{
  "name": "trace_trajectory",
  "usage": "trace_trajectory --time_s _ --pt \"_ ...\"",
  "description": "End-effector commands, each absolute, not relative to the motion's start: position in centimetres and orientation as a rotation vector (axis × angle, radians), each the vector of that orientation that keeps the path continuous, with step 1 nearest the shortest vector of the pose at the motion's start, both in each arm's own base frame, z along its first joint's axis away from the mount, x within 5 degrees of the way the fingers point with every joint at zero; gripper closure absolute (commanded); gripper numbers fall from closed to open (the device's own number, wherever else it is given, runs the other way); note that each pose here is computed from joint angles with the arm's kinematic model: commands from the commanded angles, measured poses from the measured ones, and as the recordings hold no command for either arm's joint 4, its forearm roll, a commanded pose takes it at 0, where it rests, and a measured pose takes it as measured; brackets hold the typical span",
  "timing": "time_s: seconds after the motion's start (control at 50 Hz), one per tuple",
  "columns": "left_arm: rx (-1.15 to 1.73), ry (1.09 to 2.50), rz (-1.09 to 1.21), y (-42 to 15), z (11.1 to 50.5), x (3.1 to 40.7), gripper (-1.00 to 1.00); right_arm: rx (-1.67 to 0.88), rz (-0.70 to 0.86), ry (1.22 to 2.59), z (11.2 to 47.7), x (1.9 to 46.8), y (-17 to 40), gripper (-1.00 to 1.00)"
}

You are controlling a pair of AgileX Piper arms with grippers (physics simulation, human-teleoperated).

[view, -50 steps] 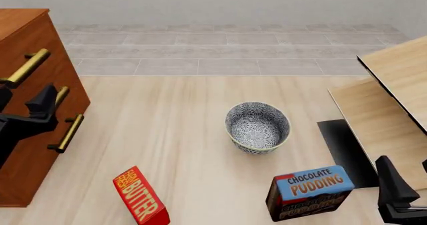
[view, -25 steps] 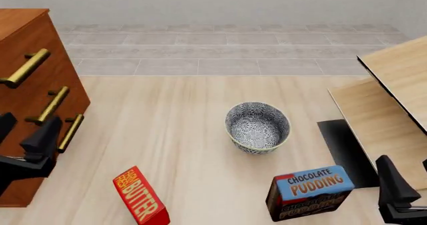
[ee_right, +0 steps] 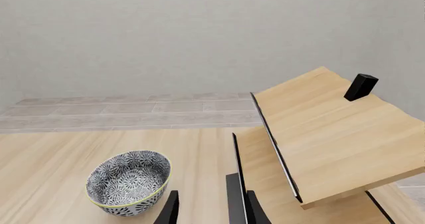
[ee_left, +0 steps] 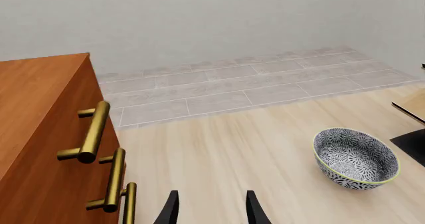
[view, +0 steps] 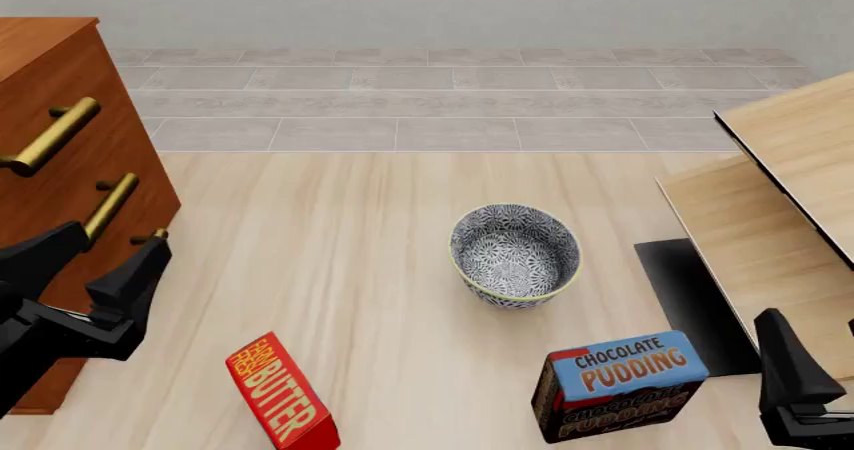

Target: Close the top drawer of the cabinet and put the bowl on top of it.

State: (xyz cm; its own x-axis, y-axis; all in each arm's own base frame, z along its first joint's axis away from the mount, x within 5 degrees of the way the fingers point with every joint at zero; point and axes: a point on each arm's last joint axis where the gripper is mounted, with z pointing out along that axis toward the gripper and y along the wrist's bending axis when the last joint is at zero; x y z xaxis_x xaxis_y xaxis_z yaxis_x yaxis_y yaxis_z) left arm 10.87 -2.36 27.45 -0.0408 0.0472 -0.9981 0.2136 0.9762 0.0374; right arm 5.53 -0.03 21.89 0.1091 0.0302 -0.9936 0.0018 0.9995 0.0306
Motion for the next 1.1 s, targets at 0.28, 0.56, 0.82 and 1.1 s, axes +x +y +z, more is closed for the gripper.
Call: trace_trajectory --time_s 0.28,0.56,0.82,1.1 --pt "0.371 1.695 -0.168 -5.1 32.3 15.0 -1.00 0.038 0.024 1.460 21.8 5.5 -0.1 -1.00" --pt "0.389 1.764 -0.233 -6.8 36.2 17.0 -1.00 0.028 0.019 1.463 21.7 5.6 0.0 -1.00" --pt "0.374 1.921 -0.285 -9.2 36.3 21.2 -1.00 0.016 0.018 1.468 21.8 5.6 0.0 -1.00" --pt "0.368 2.013 -0.352 -12.0 36.9 24.2 -1.00 0.014 0.017 1.471 21.8 5.6 0.0 -1.00"
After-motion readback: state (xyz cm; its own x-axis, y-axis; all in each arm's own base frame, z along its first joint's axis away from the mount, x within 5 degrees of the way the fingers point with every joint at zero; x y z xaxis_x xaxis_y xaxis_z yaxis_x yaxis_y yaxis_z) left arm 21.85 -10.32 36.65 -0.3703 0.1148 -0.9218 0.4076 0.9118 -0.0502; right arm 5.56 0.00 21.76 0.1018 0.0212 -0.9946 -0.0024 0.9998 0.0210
